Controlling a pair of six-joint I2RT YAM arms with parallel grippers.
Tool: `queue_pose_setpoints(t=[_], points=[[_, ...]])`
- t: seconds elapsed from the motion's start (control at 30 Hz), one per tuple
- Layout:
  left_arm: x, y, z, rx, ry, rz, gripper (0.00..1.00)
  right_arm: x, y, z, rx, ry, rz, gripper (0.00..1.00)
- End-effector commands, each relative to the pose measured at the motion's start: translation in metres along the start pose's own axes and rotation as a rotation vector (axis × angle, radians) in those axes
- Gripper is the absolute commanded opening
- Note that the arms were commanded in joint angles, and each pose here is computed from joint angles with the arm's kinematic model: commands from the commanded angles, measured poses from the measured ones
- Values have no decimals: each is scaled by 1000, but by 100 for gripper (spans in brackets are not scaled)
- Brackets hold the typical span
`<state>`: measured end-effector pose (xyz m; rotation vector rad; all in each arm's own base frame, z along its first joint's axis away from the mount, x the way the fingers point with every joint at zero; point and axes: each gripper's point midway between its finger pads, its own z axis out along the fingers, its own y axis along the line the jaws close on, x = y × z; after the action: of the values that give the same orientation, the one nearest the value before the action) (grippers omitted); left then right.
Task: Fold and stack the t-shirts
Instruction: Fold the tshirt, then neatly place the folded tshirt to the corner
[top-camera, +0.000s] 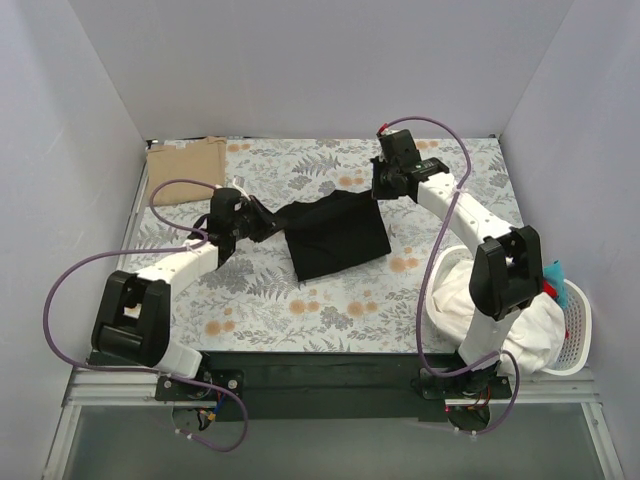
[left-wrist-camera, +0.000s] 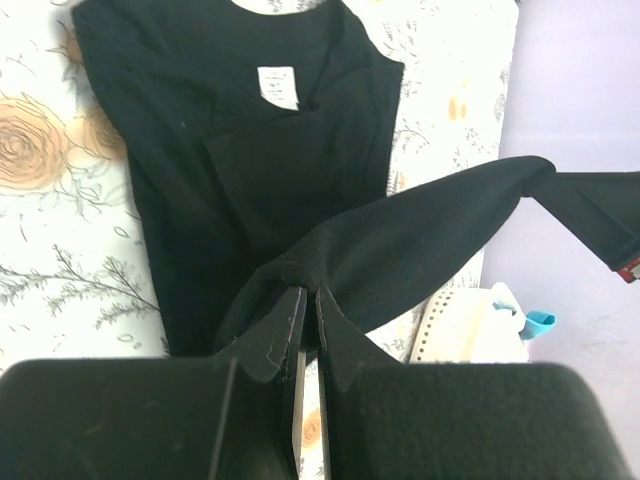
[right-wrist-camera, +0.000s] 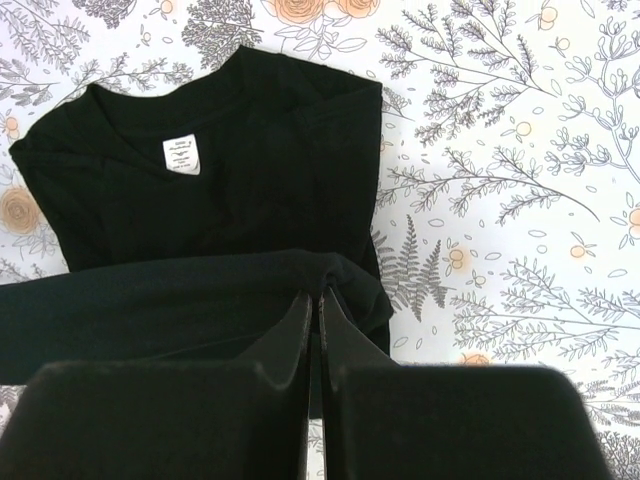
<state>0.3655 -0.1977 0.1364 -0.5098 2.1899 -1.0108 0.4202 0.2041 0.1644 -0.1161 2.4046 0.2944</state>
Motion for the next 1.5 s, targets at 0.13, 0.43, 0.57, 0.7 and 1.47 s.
queue_pose_setpoints(t=[0.13, 0.43, 0.57, 0.7, 1.47], points=[[-19, 6, 18, 13, 4, 10, 0, -40, -3, 12, -7, -80, -4, 1], [-29, 24, 46, -30, 27, 7, 0, -43, -5, 45, -14, -41, -1, 1], [-81, 6, 55, -62, -57, -2, 38, -73, -2, 52, -38, -64, 25, 33], [-123, -13, 42, -128, -145, 52, 88, -124, 7, 13, -72, -172, 24, 71], [7, 33, -30, -49, -28, 96, 86, 50, 70, -29, -344, 9, -71, 65]])
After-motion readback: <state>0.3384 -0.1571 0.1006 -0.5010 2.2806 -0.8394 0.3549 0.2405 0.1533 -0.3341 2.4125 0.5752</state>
